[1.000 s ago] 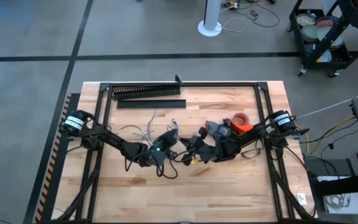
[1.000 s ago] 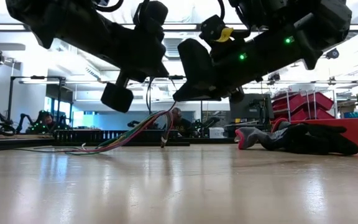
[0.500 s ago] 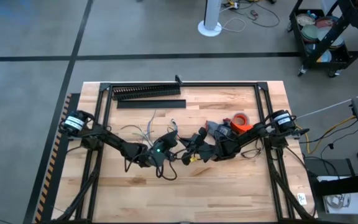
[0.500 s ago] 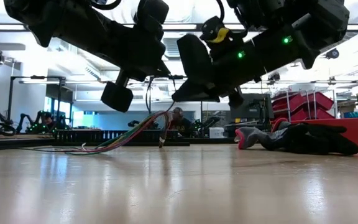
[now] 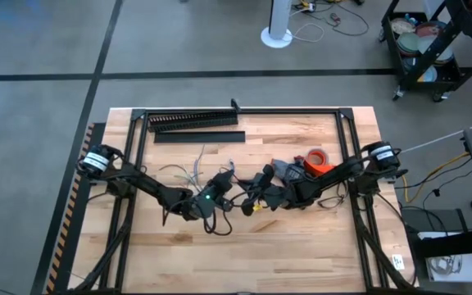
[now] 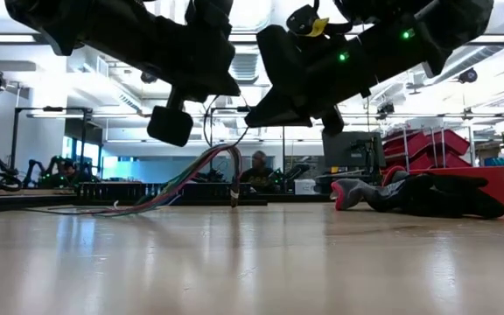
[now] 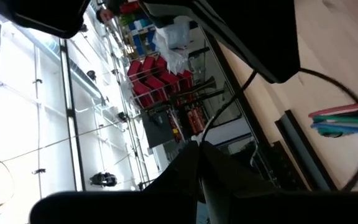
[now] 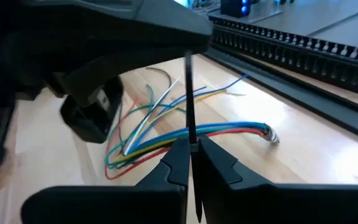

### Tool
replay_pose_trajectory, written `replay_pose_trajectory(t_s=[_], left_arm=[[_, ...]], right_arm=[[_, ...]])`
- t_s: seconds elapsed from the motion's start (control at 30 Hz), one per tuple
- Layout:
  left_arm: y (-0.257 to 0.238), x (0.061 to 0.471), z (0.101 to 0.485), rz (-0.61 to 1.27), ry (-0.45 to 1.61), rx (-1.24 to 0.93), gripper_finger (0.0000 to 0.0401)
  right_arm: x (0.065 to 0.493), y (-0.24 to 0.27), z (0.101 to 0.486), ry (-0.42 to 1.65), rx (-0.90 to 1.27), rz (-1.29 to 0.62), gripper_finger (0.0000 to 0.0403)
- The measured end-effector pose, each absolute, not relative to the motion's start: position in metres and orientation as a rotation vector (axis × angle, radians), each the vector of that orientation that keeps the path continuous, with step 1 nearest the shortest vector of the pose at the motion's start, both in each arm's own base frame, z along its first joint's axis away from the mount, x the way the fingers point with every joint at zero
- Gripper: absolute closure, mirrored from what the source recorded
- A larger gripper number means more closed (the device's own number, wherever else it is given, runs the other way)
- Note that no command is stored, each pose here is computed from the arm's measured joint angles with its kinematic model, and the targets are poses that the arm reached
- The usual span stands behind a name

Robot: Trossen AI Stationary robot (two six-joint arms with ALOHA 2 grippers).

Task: Ziptie cables
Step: Wrap the black zip tie on the cable

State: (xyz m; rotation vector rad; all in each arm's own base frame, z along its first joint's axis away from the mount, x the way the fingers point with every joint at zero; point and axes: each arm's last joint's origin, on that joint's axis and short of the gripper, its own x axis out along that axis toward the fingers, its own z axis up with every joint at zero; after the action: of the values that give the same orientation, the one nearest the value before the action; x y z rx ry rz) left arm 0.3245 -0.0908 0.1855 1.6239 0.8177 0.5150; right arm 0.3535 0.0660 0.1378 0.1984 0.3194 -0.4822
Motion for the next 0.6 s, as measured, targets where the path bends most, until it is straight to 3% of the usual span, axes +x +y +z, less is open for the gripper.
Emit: replay_pose_trajectory(t_s=[0.6], left_arm=[[-0.0911,0.3275,0.1844,0.525,0.790,1.612,0.0401]], right_arm=[[0.3557,0.0641,0.1405,0.323,0.189,-0.458,0.0403]])
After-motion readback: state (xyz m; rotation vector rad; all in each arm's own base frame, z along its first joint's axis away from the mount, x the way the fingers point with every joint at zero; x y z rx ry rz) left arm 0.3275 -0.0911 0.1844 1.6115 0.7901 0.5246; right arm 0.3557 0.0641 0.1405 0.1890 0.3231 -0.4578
